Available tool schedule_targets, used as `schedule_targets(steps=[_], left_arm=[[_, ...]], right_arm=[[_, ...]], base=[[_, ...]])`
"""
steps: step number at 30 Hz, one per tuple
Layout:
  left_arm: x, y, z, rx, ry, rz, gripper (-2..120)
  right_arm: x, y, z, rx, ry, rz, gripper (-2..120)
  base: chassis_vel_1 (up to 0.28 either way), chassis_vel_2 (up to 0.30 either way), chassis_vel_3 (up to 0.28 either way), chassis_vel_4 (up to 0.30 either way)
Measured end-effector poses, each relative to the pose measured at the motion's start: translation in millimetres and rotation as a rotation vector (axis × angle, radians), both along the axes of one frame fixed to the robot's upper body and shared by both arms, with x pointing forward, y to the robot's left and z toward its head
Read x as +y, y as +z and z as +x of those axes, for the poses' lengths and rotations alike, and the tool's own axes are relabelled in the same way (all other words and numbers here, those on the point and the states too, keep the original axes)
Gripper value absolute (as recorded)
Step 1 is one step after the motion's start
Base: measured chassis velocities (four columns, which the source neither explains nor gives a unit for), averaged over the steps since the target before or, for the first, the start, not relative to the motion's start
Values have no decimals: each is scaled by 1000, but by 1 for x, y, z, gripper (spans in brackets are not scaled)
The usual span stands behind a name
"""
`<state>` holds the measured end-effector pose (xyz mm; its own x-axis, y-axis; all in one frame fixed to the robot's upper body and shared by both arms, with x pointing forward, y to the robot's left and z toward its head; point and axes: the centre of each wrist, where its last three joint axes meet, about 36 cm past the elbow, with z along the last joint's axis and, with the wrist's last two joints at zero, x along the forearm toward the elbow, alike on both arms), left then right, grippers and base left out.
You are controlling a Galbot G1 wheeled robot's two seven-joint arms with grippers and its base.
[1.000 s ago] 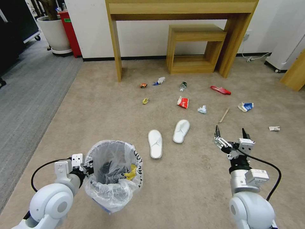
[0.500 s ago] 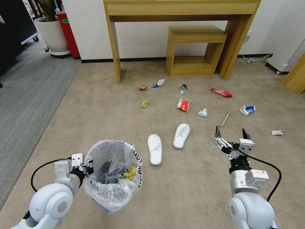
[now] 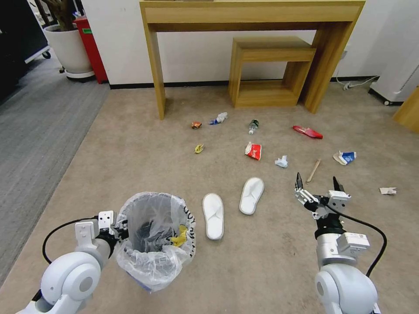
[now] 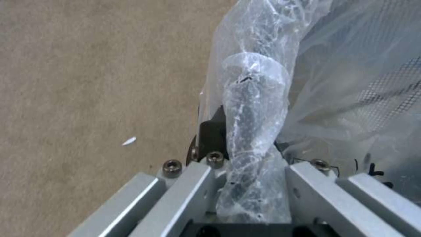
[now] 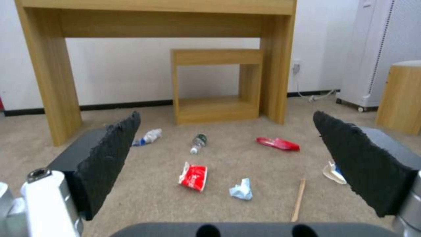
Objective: Pick up the trash bin and place the garbage on the floor into it.
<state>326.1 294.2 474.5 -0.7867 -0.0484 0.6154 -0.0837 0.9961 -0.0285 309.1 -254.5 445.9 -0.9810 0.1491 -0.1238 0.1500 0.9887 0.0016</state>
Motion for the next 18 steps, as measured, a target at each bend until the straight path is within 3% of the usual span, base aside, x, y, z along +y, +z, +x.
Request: schedule_targets(steps=[18], left_arm=[[1,-3,0,0,1,4,1]], right_arm=[[2,-2,1,0,-6,5,100]], base=[[-90,100,91,-88]])
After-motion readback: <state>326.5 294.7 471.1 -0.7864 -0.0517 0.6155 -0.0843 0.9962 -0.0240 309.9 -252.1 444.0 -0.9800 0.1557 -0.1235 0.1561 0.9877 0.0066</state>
